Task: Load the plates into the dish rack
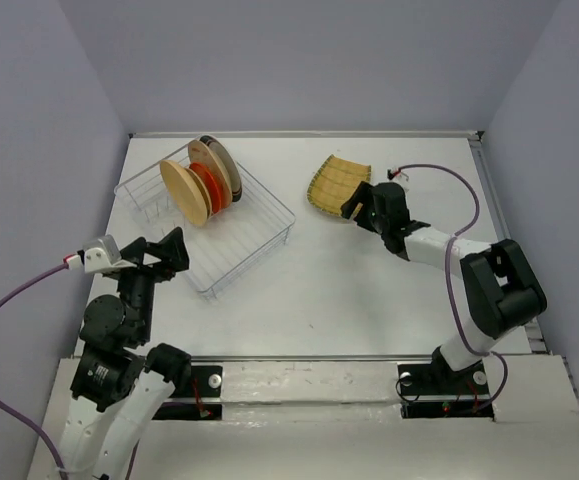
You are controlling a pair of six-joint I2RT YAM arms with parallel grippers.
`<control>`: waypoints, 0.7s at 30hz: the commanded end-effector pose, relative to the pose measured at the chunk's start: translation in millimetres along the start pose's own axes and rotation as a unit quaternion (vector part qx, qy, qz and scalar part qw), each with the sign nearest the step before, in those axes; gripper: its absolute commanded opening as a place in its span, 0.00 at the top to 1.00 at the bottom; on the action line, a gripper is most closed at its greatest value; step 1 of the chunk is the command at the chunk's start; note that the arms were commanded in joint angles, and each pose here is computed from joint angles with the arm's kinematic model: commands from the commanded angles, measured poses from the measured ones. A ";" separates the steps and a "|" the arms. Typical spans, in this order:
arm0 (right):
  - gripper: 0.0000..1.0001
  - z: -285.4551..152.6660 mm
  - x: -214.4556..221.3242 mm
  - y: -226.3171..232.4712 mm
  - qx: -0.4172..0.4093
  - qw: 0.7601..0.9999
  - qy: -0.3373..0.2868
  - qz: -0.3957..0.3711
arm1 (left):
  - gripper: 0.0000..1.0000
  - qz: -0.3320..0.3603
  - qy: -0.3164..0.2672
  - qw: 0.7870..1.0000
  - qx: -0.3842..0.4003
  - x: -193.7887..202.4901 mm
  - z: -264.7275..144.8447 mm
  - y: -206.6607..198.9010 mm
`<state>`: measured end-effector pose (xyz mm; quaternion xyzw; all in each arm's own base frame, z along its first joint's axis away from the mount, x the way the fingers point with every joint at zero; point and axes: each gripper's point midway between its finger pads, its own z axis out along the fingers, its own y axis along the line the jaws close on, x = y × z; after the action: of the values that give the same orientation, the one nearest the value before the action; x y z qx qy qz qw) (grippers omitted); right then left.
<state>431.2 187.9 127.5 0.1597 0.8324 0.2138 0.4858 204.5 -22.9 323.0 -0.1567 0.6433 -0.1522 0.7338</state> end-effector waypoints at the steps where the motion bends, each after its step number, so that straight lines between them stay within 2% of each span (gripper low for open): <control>1: 0.20 -0.3 5.3 -2.5 -0.040 0.993 0.011 0.113 | 0.01 0.006 -0.010 1.000 0.007 -2.8 9.1 -5.4; 5: 0.20 13.0 10.6 -25.0 -0.065 0.975 0.012 0.214 | 0.01 0.008 -0.009 1.000 0.003 -1.6 10.5 -4.0; 10: 0.21 40.4 37.8 -26.3 -0.102 0.956 0.040 0.274 | 0.01 0.012 -0.003 1.000 0.007 1.9 13.7 -6.0; 17: 0.36 67.2 43.1 -19.2 -0.138 0.921 0.043 0.363 | 0.01 0.014 -0.001 1.000 0.007 3.0 14.8 -6.1; 18: 0.40 70.9 44.2 -22.3 -0.131 0.921 0.040 0.365 | 0.01 0.013 0.000 1.000 0.008 3.1 14.8 -6.5; 21: 0.41 77.4 41.8 -27.3 -0.103 0.931 0.037 0.347 | 0.01 0.015 0.001 1.000 0.008 3.9 14.9 -6.4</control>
<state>468.5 197.8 46.8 0.3687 0.7167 0.4682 0.3623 214.1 -28.8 321.4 -0.1457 0.6517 -0.1503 0.7290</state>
